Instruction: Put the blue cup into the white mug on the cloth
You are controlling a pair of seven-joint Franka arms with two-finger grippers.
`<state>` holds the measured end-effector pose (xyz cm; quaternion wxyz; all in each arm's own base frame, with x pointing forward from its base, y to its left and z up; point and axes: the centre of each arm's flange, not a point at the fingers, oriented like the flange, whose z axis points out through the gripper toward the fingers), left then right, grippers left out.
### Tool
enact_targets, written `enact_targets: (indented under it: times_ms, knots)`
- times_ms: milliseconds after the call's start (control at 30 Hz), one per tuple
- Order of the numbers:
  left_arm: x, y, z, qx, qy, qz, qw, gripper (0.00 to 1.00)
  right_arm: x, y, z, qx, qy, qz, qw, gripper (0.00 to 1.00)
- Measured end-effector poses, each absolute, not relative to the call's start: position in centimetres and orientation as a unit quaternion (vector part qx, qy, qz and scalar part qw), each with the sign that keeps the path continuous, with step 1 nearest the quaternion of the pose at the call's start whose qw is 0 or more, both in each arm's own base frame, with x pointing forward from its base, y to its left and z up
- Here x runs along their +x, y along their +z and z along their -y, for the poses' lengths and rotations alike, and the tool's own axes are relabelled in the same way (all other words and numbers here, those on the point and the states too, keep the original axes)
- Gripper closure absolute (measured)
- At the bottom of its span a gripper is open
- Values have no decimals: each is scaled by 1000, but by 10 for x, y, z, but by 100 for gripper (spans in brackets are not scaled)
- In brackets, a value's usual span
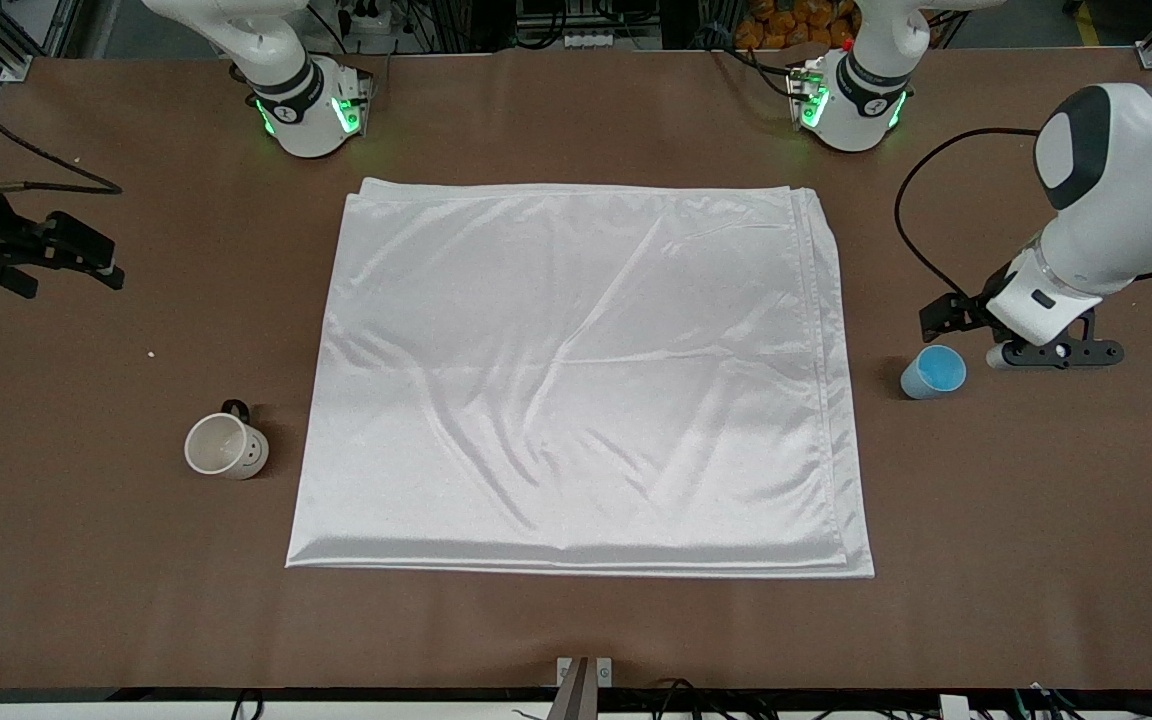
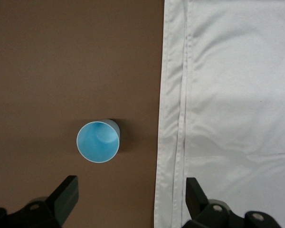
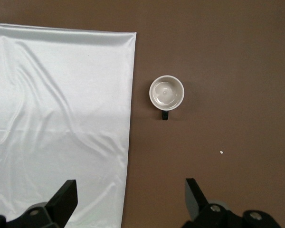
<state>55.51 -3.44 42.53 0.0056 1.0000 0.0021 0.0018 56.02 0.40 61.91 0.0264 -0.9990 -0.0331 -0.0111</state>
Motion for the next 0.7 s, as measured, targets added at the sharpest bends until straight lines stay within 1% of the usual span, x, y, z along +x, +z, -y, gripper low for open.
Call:
enact_targets:
  times_ms: [300, 533, 700]
  knots:
    - [542, 382, 18, 1000, 18, -17, 5, 0, 559, 613, -4, -999, 5, 33, 27, 0]
    - [534, 356, 12, 1000, 17, -22, 5, 0, 560, 588, 0, -999, 28, 29, 28, 0]
    - [534, 337, 12, 999, 22, -23, 4, 0, 563, 568, 6, -999, 36, 22, 28, 0]
